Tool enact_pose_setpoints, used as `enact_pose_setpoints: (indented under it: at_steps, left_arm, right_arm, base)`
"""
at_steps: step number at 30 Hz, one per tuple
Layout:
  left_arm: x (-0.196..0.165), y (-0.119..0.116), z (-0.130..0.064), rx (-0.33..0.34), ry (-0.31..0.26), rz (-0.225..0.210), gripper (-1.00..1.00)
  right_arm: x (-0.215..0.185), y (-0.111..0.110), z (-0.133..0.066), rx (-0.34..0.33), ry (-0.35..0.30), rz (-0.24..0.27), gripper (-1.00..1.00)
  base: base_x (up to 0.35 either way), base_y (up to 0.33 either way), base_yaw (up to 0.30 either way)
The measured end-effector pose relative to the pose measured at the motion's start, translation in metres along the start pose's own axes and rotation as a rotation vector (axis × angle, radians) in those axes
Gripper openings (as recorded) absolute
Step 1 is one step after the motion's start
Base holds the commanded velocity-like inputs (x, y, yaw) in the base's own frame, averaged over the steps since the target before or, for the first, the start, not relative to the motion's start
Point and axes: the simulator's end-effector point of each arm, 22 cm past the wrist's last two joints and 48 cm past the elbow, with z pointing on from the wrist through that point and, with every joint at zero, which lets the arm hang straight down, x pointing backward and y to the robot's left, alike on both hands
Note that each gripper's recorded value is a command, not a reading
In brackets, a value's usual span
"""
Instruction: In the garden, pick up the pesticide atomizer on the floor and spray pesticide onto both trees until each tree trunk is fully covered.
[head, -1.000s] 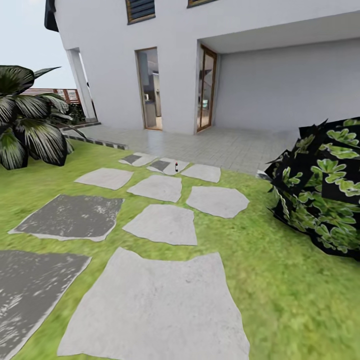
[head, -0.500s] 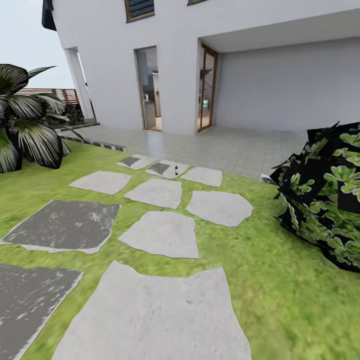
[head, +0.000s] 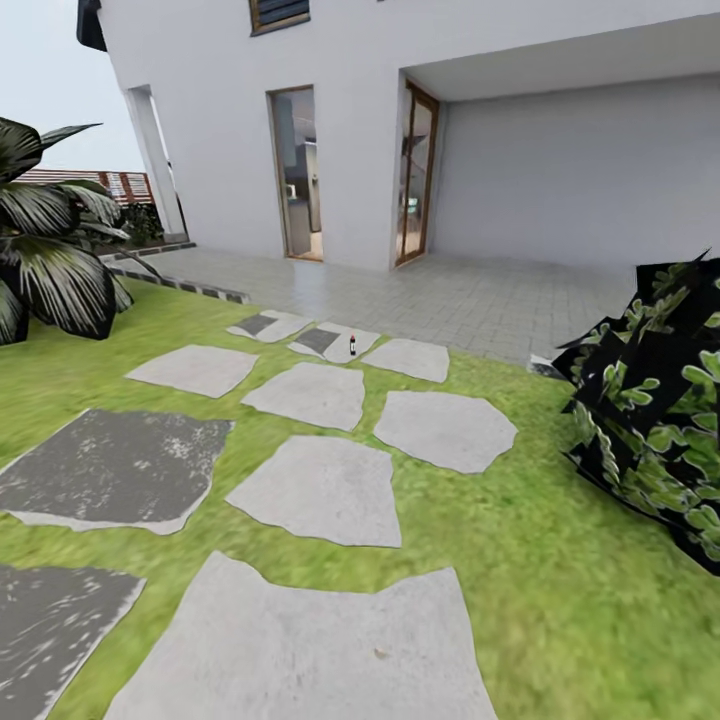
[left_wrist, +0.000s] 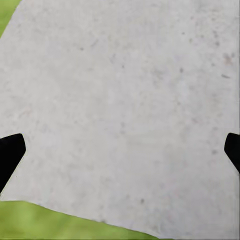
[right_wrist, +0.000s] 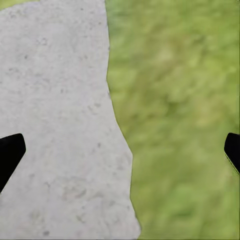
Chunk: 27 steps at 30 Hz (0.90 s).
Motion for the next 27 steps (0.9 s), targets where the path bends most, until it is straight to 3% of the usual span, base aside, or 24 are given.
enact_pose_setpoints:
  at_steps: [27]
  left_arm:
    - [0.0,-0.0004,0.0,0.001,0.0,0.001,1.0]
  right_arm:
    - [0.0002,0.0003,0.0,-0.001,0.001,-0.001,1.0]
  base:
    - [0.339,0.0,0.0]
